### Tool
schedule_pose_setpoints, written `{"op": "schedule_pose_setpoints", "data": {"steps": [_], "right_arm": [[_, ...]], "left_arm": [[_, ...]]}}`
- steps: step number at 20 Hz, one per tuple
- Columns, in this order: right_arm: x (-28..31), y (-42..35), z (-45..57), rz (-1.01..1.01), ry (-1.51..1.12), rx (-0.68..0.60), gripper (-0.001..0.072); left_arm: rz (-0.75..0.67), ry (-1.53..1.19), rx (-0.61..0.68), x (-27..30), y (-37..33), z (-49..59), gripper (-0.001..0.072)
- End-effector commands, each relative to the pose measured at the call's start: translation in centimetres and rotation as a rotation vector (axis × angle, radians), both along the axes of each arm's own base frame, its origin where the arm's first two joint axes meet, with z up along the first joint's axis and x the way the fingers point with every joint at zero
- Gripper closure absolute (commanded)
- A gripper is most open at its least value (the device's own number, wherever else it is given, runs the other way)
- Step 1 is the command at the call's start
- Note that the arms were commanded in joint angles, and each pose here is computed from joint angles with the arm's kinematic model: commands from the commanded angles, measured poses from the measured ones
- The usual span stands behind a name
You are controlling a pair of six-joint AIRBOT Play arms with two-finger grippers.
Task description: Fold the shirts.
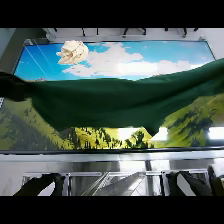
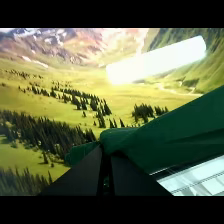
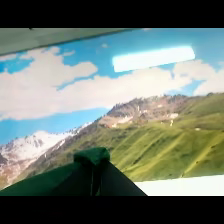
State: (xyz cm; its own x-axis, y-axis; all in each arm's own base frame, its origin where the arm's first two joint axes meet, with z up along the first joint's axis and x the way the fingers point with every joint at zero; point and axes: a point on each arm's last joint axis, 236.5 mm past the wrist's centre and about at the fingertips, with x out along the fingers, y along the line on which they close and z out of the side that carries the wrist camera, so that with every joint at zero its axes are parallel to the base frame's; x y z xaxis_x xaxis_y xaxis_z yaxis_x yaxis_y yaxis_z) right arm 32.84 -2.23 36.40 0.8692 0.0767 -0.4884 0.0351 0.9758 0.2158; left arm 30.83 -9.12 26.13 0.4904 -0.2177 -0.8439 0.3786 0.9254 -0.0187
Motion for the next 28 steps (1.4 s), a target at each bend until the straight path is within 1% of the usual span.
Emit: {"op": "schedule_pose_setpoints", "data": {"steps": [1,5,7,9,12,14,15,16,17,18,21,22,23,24,26,28], "right_arm": [[6.6,-0.7,-9.3,0.035,0.245,0.09,0.0687],[14.8,2.4,-22.5,0.105,0.415,0.138,0.0687],[18.4,3.8,-27.5,0.128,0.429,0.131,0.0687],[21.1,5.3,-30.1,0.174,0.387,0.104,0.0687],[23.5,6.6,-30.9,0.167,0.321,0.106,0.0687],[23.8,7.1,-30.6,0.167,0.302,0.128,0.0681],[23.8,7.3,-30.5,0.169,0.304,0.142,0.0484],[23.3,7.4,-30.7,0.174,0.326,0.15,-0.0008],[22.4,7.2,-30.9,0.183,0.364,0.157,0.0008],[21.1,7.0,-30.9,0.197,0.414,0.162,0.0008],[15.1,4.9,-31.0,0.252,0.623,0.183,0.0008],[13.0,4.2,-31.0,0.281,0.68,0.18,0.0009],[11.2,3.5,-31.0,0.295,0.717,0.181,0.0009],[9.9,3.1,-31.1,0.287,0.723,0.195,0.0008],[8.3,3.9,-31.2,0.279,0.683,0.277,0.0009],[6.6,6.2,-31.3,0.304,0.648,0.362,0.0009]], "left_arm": [[-0.029,0.174,0.061,5.9,-0.9,-10.9,0.0698],[-0.009,0.403,0.059,9.4,1.1,-23.9,0.0698],[0.01,0.494,0.009,10.2,1.3,-28.4,0.0698],[0.03,0.54,-0.051,11.3,1.0,-31.1,0.0697],[0.033,0.536,-0.041,13.0,1.3,-31.9,0.0697],[0.032,0.494,-0.044,14.5,1.2,-30.9,0.0697],[0.03,0.475,-0.045,15.1,1.1,-30.4,0.069],[0.03,0.453,-0.046,15.7,1.1,-29.6,0.042],[0.056,0.434,-0.055,16.3,1.5,-28.7,0.0081],[0.089,0.426,-0.067,16.7,2.0,-27.7,0.0018],[0.174,0.38,-0.092,16.7,5.3,-24.0,0.0019],[0.206,0.388,-0.098,15.5,6.6,-23.5,0.0063],[0.236,0.42,-0.104,13.5,8.0,-23.5,0.0144],[0.275,0.463,-0.113,10.9,9.3,-24.2,0.0171],[0.359,0.565,-0.162,5.6,11.1,-26.8,0.0168],[0.411,0.67,-0.313,1.6,10.6,-29.1,0.0167]]}}
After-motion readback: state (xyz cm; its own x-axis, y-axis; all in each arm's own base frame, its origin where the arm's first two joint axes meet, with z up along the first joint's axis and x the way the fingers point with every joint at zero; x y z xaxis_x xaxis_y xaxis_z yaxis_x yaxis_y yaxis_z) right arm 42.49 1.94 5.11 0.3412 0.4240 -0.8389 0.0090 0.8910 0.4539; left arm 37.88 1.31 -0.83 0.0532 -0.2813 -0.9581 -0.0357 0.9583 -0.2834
